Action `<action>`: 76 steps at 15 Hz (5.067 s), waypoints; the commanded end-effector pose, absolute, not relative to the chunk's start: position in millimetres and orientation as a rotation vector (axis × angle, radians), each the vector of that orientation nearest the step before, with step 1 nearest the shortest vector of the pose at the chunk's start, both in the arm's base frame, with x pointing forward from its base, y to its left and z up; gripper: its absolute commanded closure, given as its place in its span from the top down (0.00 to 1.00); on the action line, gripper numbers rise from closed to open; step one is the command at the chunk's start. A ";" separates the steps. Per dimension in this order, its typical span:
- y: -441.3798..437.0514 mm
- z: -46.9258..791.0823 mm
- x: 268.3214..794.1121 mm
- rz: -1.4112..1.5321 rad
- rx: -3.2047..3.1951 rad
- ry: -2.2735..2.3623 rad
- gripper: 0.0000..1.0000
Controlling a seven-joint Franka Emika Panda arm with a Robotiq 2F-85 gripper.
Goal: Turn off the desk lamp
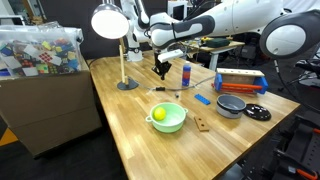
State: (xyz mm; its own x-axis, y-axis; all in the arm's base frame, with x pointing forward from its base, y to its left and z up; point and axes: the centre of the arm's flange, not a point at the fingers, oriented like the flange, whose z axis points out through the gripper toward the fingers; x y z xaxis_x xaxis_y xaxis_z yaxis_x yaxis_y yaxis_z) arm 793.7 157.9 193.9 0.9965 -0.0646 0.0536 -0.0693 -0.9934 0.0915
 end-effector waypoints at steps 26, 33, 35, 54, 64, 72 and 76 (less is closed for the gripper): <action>160.1 178.3 795.3 0.073 3.021 -0.022 0.00; 192.4 160.4 805.7 0.074 2.958 0.113 0.00; 196.2 155.7 808.8 0.083 2.916 0.135 0.00; 204.1 136.7 858.4 0.200 2.798 0.286 0.00; 205.8 119.4 856.4 0.108 2.883 0.467 0.00; 203.4 108.7 853.5 0.048 2.904 0.575 0.00; 206.9 92.5 844.5 -0.020 2.932 0.624 0.00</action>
